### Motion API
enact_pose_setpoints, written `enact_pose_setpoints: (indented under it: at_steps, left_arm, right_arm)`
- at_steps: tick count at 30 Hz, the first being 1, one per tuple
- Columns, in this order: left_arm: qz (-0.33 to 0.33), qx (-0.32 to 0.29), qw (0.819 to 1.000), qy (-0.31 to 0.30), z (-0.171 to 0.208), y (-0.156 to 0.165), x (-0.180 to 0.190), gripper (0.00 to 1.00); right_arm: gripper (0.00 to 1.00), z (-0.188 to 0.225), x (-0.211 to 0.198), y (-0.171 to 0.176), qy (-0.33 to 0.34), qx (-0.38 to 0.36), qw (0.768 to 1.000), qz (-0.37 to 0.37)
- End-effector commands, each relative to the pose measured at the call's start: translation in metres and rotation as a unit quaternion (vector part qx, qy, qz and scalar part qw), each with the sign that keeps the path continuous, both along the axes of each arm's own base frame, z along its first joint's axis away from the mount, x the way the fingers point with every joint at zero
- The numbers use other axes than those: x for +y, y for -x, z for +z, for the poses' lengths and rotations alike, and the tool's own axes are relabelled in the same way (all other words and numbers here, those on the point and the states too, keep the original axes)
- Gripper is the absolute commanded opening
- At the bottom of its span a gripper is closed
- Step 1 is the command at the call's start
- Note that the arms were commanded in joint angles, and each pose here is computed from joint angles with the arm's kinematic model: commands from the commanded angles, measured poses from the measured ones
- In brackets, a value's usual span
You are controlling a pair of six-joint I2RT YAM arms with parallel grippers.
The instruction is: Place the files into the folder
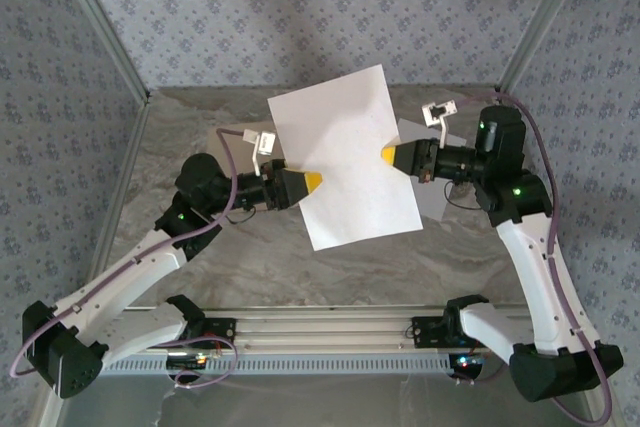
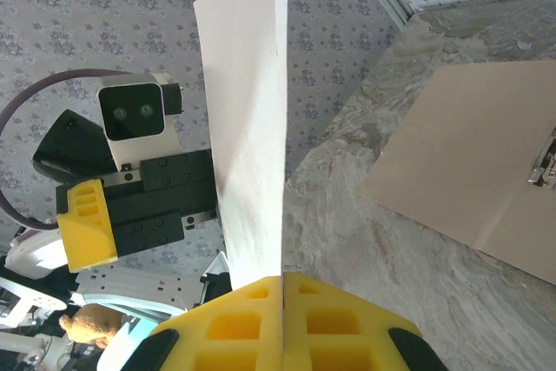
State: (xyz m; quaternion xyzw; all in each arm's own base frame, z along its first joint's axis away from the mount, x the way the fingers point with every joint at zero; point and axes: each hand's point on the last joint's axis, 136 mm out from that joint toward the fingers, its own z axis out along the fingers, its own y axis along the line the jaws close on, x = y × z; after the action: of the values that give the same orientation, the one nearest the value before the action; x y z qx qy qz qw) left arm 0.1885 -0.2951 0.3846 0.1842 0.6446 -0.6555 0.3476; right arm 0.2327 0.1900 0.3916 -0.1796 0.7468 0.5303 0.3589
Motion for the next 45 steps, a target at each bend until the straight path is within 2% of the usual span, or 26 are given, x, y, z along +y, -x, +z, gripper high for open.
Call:
enact_pose_setpoints:
  at_steps: [1, 6, 12, 27, 35, 37, 40, 42, 45]
  left_arm:
    - [0.011, -0.028, 0.999, 0.029, 0.030, 0.006, 0.008, 0.77]
    - [0.014, -0.026, 0.999, 0.032, 0.030, 0.004, 0.008, 0.74]
    - [0.023, -0.020, 0.999, 0.025, 0.027, -0.001, 0.007, 0.65]
    - [0.049, -0.002, 0.999, -0.007, 0.010, -0.013, 0.005, 0.30]
    - [0.055, -0.010, 0.998, -0.024, 0.011, -0.015, 0.007, 0.07]
    - [0.054, -0.015, 0.998, -0.030, 0.013, -0.015, 0.007, 0.01]
    - [0.045, -0.024, 0.998, -0.036, 0.019, -0.012, 0.008, 0.00]
    - [0.031, -0.032, 0.998, -0.040, 0.025, -0.008, 0.007, 0.00]
    - [0.006, -0.051, 0.998, -0.043, 0.037, 0.001, 0.006, 0.00]
  right_arm:
    - [0.00, 0.003, -0.002, 0.000, -0.006, -0.009, 1.000, -0.008]
    - [0.00, -0.009, -0.003, -0.002, -0.006, 0.000, 1.000, -0.011]
    - [0.00, -0.014, -0.003, -0.003, -0.010, 0.009, 1.000, -0.014]
    - [0.00, -0.013, -0.003, -0.004, -0.021, 0.012, 1.000, -0.019]
    - [0.00, -0.009, -0.003, 0.004, -0.031, 0.004, 0.999, -0.009]
    - [0.06, -0.008, -0.004, 0.008, -0.034, 0.000, 0.999, -0.006]
    - [0.15, -0.003, -0.005, 0.015, -0.044, -0.006, 0.999, 0.005]
    - [0.28, 0.001, -0.004, 0.022, -0.054, -0.015, 0.998, 0.018]
    - [0.42, 0.009, -0.005, 0.033, -0.063, -0.031, 0.997, 0.027]
